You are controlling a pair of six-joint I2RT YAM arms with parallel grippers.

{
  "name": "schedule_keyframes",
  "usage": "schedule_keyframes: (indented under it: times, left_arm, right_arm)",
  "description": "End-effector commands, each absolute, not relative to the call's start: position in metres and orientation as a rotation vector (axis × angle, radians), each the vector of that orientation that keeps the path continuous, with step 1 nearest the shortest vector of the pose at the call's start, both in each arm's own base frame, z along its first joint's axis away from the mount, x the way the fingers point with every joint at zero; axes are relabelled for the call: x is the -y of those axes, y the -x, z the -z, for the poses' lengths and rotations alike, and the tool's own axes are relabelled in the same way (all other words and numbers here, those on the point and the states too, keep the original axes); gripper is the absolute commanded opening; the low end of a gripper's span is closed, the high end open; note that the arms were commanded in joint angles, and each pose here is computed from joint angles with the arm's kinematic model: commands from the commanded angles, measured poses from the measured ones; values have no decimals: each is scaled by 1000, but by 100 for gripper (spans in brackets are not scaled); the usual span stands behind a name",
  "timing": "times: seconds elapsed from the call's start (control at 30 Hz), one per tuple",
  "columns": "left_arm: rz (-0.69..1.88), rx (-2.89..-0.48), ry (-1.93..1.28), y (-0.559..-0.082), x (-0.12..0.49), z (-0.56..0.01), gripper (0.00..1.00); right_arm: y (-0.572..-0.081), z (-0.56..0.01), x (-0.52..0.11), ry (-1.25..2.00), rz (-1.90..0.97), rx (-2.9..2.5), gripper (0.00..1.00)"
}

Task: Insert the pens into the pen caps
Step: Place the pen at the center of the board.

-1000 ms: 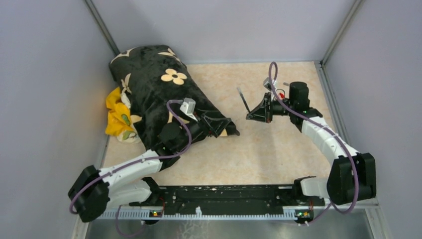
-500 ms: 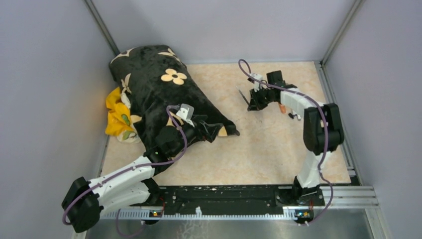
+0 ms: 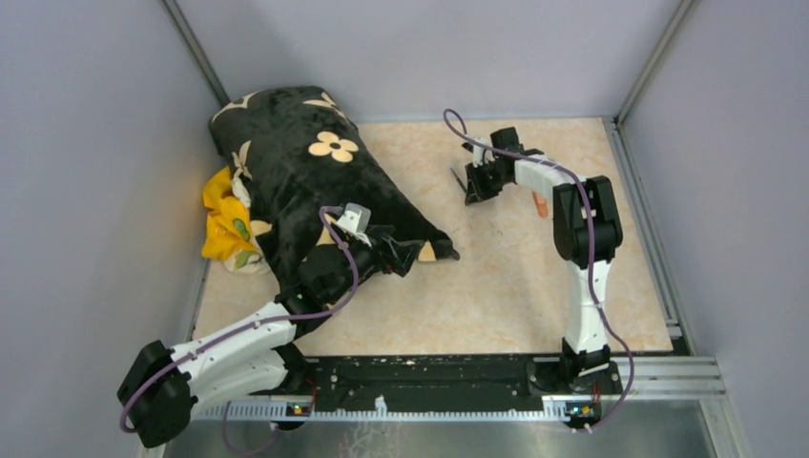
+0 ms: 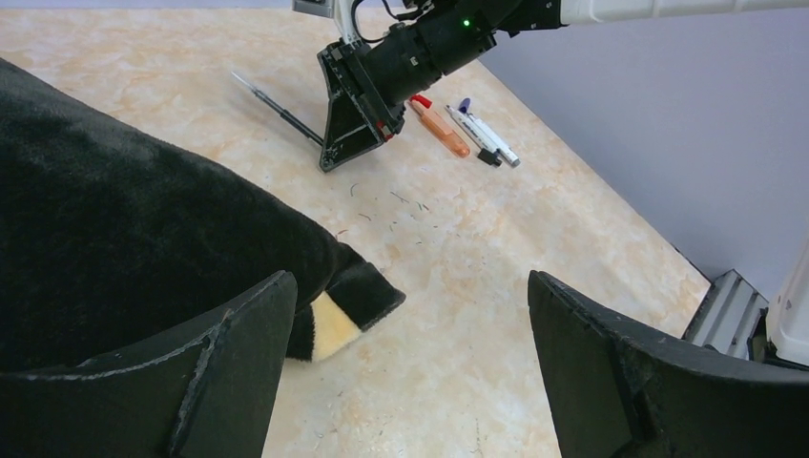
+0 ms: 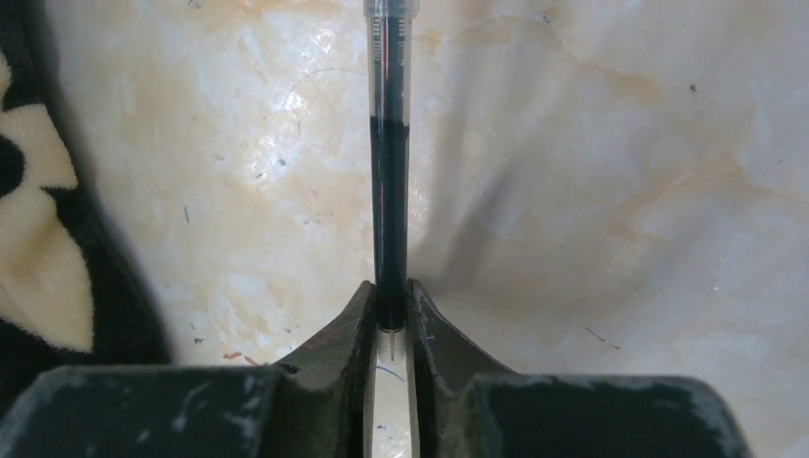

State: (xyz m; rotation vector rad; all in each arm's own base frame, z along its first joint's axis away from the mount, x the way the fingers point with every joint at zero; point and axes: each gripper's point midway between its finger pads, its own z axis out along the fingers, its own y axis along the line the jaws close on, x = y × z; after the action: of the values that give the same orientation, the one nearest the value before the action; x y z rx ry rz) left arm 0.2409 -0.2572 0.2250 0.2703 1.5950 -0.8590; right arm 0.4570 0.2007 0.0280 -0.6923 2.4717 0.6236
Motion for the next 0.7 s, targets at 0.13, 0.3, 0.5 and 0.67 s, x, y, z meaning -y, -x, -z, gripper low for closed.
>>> schedule_keyframes:
  times: [0.13, 0.3, 0.5, 0.67]
  left_arm:
    - [869, -1604, -246, -241, 255, -220, 95]
    - [921, -1589, -214, -237, 255, -224, 96]
    - [1046, -1566, -177, -228, 260, -228, 99]
    - [1127, -1558, -189, -223, 268, -232, 99]
  right_arm:
    - [-449, -28, -199, 684, -589, -2496, 27]
    - [-441, -51, -194, 705, -563, -2438, 36]
    - [-423, -100, -187, 801, -522, -2282, 51]
    - [-402, -138, -174, 912, -440, -2141, 62]
